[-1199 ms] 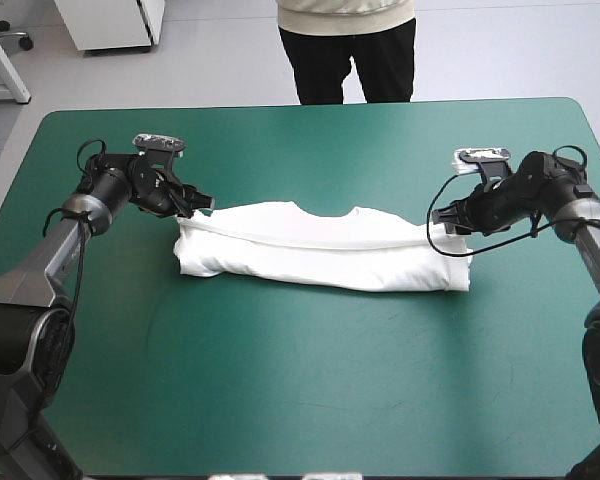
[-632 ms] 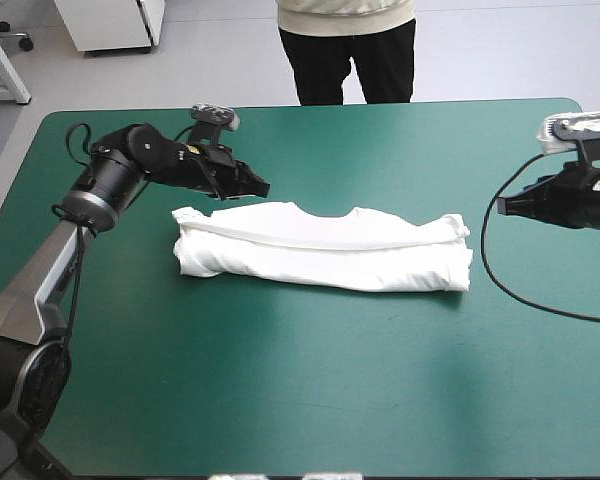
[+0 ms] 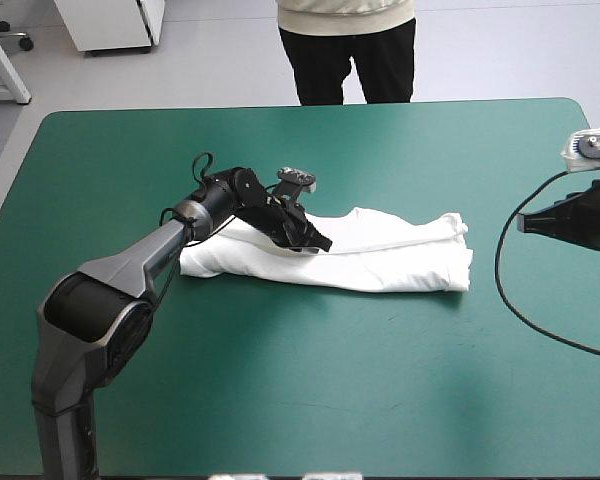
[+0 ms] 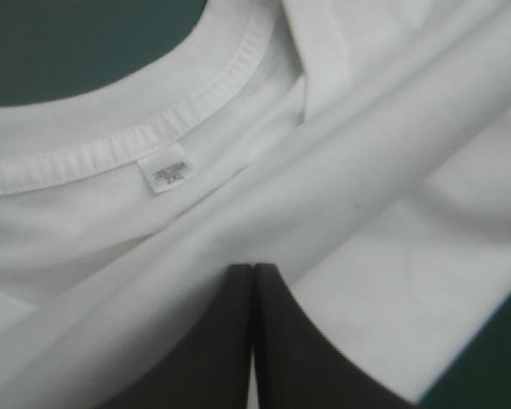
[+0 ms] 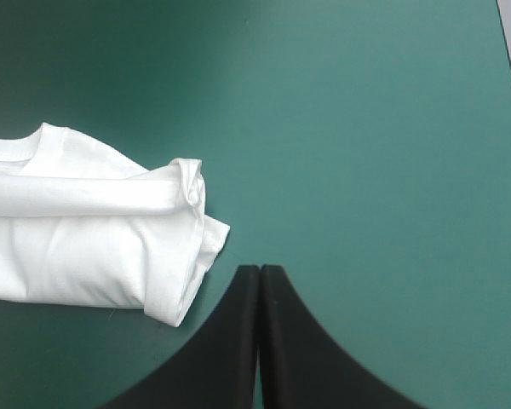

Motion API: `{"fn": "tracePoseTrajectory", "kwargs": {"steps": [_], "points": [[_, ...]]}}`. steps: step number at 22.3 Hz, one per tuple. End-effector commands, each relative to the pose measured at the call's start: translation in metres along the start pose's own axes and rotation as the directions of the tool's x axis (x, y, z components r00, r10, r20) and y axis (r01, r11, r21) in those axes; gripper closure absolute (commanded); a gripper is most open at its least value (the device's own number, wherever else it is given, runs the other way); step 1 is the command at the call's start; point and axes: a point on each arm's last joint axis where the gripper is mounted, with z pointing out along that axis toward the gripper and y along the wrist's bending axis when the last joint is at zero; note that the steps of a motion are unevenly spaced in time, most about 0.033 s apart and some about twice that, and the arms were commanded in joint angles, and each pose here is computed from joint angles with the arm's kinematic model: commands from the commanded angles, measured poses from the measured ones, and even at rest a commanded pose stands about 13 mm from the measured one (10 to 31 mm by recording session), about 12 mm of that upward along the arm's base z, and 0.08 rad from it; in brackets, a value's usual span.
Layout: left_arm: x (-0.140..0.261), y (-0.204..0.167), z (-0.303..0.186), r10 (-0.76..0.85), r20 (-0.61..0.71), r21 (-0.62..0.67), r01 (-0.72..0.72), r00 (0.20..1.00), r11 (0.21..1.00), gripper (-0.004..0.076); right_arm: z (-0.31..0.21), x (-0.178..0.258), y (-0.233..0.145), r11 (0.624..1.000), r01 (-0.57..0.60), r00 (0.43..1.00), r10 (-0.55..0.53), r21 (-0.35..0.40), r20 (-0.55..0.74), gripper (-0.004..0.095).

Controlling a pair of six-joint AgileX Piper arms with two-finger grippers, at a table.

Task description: Fold the cloth

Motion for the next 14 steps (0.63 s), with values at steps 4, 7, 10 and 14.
{"fn": "tracePoseTrajectory", "kwargs": {"steps": [4, 7, 10, 14], "points": [[-0.007, 0.002, 0.012, -0.023, 0.027, 0.026, 0.022, 0.999, 0.999, 0.0733, 0.007, 0.005, -0.001, 0.999, -0.045, 0.998, 0.045, -0.006, 0.044, 0.0925], [-0.005, 0.002, 0.013, -0.018, 0.016, 0.031, 0.018, 1.000, 0.999, 0.0733, 0.011, 0.006, 0.002, 0.997, -0.067, 0.997, 0.069, -0.043, 0.040, 0.0907], [-0.005, 0.001, 0.011, -0.016, 0.009, 0.036, 0.016, 1.000, 0.999, 0.0733, 0.030, 0.006, 0.005, 0.988, -0.103, 0.995, 0.101, -0.111, -0.027, 0.0531], [-0.003, 0.000, 0.011, -0.008, -0.010, 0.046, 0.009, 1.000, 0.999, 0.0733, 0.085, 0.016, 0.007, 0.963, -0.183, 0.978, 0.159, -0.198, -0.131, 0.0177]]}}
